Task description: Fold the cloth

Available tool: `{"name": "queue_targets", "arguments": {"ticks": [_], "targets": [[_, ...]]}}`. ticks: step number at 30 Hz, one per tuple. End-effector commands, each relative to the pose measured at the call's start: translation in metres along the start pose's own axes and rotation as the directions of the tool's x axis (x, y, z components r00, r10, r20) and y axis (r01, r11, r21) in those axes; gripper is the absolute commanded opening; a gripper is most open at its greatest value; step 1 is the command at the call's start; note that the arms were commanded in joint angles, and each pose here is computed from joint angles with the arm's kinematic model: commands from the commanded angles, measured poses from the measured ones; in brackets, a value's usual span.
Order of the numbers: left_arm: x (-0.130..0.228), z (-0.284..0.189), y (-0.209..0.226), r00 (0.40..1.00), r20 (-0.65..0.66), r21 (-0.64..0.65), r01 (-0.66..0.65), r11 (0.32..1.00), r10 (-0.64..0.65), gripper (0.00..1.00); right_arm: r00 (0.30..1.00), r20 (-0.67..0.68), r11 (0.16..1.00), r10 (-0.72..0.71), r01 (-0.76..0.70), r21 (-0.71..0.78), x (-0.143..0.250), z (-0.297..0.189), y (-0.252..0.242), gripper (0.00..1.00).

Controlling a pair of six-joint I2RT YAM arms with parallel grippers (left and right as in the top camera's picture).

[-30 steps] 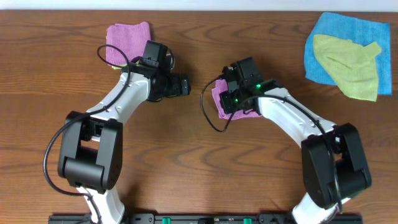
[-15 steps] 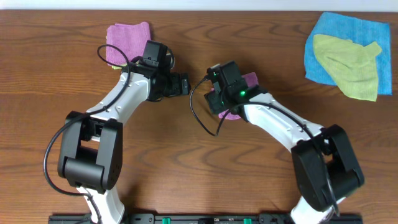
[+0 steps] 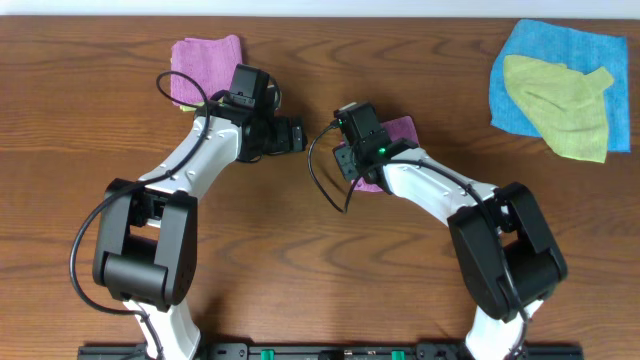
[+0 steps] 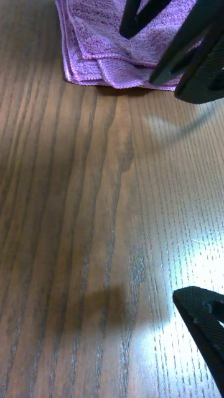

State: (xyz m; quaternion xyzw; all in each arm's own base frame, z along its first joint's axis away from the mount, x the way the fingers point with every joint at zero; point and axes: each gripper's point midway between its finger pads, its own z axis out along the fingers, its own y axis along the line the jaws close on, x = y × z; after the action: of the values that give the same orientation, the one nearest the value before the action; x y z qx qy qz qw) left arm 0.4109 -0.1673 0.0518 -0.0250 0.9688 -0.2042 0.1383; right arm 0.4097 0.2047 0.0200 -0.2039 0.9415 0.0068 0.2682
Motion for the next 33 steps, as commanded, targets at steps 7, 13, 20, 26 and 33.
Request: {"name": "queue_targets", "arguments": {"ticks": [7, 13, 20, 26, 33], "targets": [[-0.012, -0.014, -0.01, 0.999, 0.047, 0.024, -0.019, 1.0, 0.018, 0.95, 1.0, -0.014, 1.0, 0.018, -0.018, 0.001, 0.007, 0.016, 0.005, 0.34], [-0.012, -0.014, -0.01, 0.999, 0.047, 0.025, -0.019, 1.0, 0.018, 0.95, 1.0, -0.003, 1.0, 0.023, -0.023, 0.001, 0.004, 0.017, 0.005, 0.09], [-0.012, -0.014, -0.01, 0.999, 0.047, 0.024, -0.019, 1.0, 0.018, 0.95, 0.999, 0.017, 0.999, 0.045, -0.045, -0.001, -0.003, 0.015, 0.005, 0.01], [-0.012, -0.014, -0.01, 0.999, 0.047, 0.024, -0.019, 1.0, 0.018, 0.95, 0.997, 0.06, 0.999, 0.051, -0.052, 0.009, -0.025, 0.008, 0.003, 0.02], [-0.012, -0.014, -0.01, 0.999, 0.047, 0.024, -0.019, 1.0, 0.018, 0.95, 0.993, 0.101, 0.998, 0.057, -0.06, 0.035, -0.047, 0.0, -0.002, 0.01]]}}
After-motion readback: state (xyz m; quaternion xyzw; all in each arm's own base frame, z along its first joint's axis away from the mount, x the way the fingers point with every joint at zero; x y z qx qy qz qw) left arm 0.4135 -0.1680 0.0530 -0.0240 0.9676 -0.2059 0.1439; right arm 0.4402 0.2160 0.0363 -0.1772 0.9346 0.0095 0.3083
